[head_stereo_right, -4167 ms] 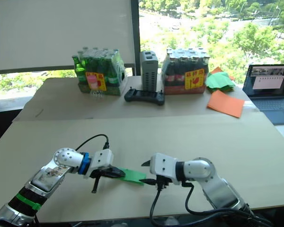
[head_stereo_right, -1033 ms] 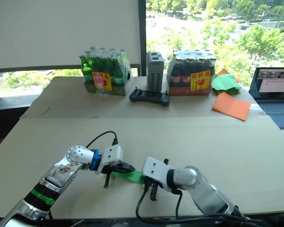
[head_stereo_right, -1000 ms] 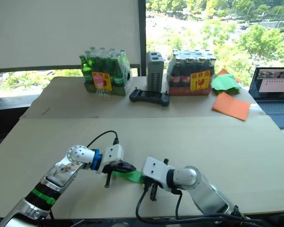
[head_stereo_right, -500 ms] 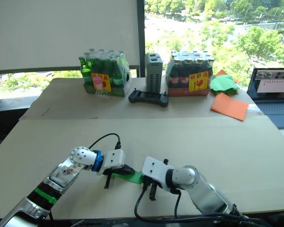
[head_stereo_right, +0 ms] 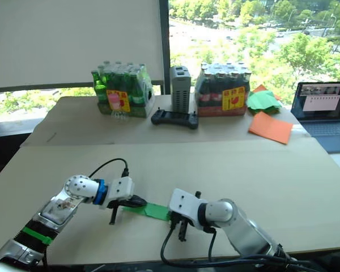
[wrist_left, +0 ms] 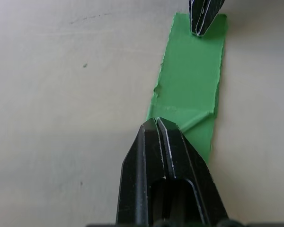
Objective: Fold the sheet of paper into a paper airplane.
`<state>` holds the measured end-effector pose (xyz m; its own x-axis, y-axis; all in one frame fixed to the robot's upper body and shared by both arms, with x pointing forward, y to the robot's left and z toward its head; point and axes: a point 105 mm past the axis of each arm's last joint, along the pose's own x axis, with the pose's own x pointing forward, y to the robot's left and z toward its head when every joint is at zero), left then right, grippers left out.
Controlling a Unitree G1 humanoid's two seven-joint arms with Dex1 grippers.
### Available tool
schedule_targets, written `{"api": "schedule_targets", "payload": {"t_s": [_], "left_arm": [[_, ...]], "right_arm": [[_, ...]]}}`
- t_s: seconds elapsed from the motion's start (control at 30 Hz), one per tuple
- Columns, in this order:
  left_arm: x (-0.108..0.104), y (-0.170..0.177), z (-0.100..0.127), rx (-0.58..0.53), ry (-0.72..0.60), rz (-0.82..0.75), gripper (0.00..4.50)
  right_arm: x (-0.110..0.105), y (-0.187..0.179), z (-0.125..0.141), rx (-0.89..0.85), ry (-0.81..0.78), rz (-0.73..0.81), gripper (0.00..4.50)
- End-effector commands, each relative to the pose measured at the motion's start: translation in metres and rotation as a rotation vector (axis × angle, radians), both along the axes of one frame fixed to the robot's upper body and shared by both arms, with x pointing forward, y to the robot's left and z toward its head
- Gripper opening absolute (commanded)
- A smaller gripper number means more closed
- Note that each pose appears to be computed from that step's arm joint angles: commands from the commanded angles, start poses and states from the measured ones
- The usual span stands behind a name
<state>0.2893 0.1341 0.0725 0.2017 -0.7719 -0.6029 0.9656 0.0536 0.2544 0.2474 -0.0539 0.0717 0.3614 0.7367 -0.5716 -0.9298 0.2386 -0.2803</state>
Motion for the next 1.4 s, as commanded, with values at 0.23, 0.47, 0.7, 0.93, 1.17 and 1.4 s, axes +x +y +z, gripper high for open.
{"api": "schedule_targets", "payload": {"t_s": [0.23,0.47,0.7,0.93,1.17,1.4], "left_arm": [[0.003,0.041,-0.025,0.100,0.070,0.148,0.00],[0.015,0.039,0.006,-0.032,0.017,0.230,0.00],[0.014,0.048,0.052,-0.228,0.023,0.335,0.00],[-0.019,0.042,0.064,-0.317,0.117,0.340,0.00],[-0.040,0.041,0.065,-0.350,0.167,0.363,1.08],[-0.039,0.035,0.064,-0.356,0.160,0.371,3.47]], "right_arm": [[-0.002,-0.008,-0.015,-0.057,0.058,-0.023,0.02],[0.000,-0.001,0.005,0.012,-0.007,0.000,0.02],[0.001,0.004,0.045,0.152,-0.096,-0.002,0.02],[-0.004,0.004,0.074,0.252,-0.135,-0.012,0.02],[-0.023,-0.002,0.093,0.357,-0.129,0.002,1.43],[-0.031,0.007,0.082,0.367,-0.071,0.040,3.48]]}}
